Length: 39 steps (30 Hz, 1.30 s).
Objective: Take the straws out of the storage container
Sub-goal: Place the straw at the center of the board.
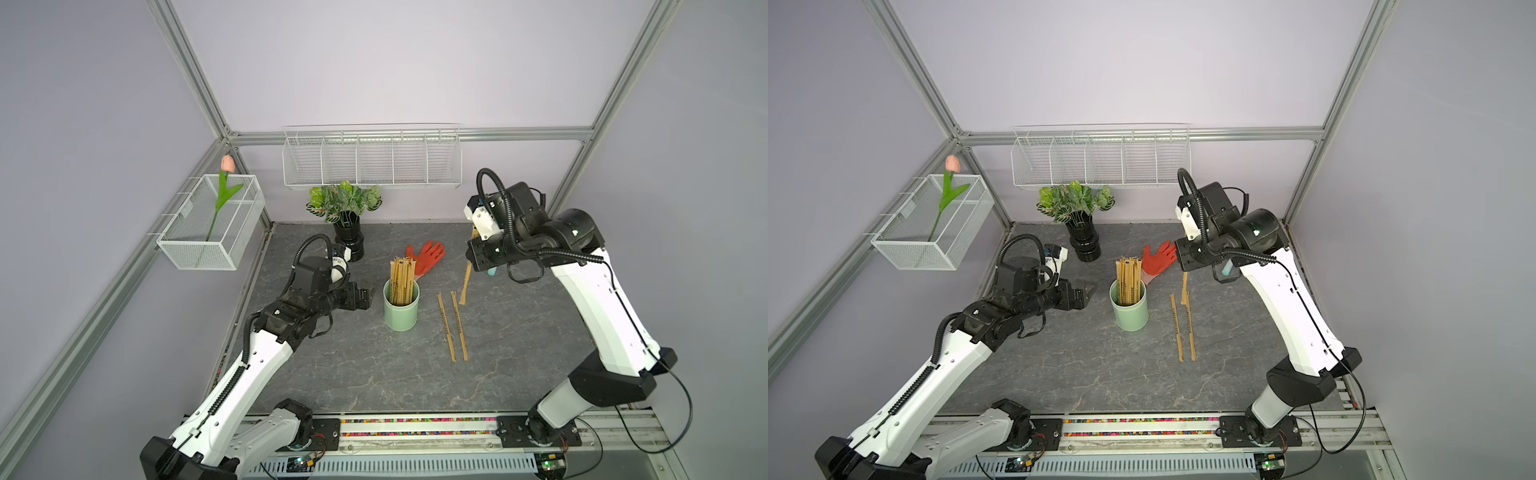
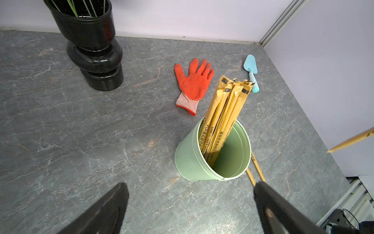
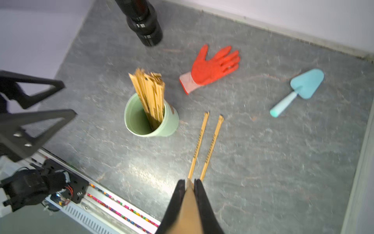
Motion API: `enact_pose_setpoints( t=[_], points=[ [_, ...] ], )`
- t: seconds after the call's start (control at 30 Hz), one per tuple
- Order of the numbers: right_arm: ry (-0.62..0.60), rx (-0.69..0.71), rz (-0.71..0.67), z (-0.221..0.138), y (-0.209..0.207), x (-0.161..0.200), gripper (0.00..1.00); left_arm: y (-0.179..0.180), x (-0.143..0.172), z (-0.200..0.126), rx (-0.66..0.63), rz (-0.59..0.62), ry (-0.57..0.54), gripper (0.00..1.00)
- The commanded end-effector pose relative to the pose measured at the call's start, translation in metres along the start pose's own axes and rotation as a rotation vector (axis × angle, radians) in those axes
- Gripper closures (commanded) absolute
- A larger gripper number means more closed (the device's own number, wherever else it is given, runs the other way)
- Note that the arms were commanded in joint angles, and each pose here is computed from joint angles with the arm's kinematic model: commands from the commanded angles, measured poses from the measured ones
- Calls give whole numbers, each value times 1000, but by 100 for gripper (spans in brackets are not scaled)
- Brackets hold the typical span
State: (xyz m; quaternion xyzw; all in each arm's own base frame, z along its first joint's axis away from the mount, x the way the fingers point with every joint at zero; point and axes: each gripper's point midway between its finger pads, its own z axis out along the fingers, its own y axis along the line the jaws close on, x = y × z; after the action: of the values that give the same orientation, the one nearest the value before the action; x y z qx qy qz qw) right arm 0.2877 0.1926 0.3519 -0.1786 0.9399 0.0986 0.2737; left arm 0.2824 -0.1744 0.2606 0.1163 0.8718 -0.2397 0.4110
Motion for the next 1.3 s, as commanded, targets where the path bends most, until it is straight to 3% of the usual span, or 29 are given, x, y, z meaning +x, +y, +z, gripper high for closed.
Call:
enact_pose_setpoints(
  t=[0.0, 0.4, 0.67, 1.27],
  points=[
    [137, 38, 6, 12, -17, 35, 87, 0, 3, 1, -1, -1, 10, 0],
    [468, 8, 127, 88, -54, 98, 88, 1, 3, 2, -5, -2, 15, 0],
    [637, -44, 172, 137, -60, 116, 88, 1, 3, 1, -3, -1, 12, 0],
    [808, -69, 229, 221, -79, 135, 87, -2, 2, 0, 10, -2, 9, 0]
  ],
)
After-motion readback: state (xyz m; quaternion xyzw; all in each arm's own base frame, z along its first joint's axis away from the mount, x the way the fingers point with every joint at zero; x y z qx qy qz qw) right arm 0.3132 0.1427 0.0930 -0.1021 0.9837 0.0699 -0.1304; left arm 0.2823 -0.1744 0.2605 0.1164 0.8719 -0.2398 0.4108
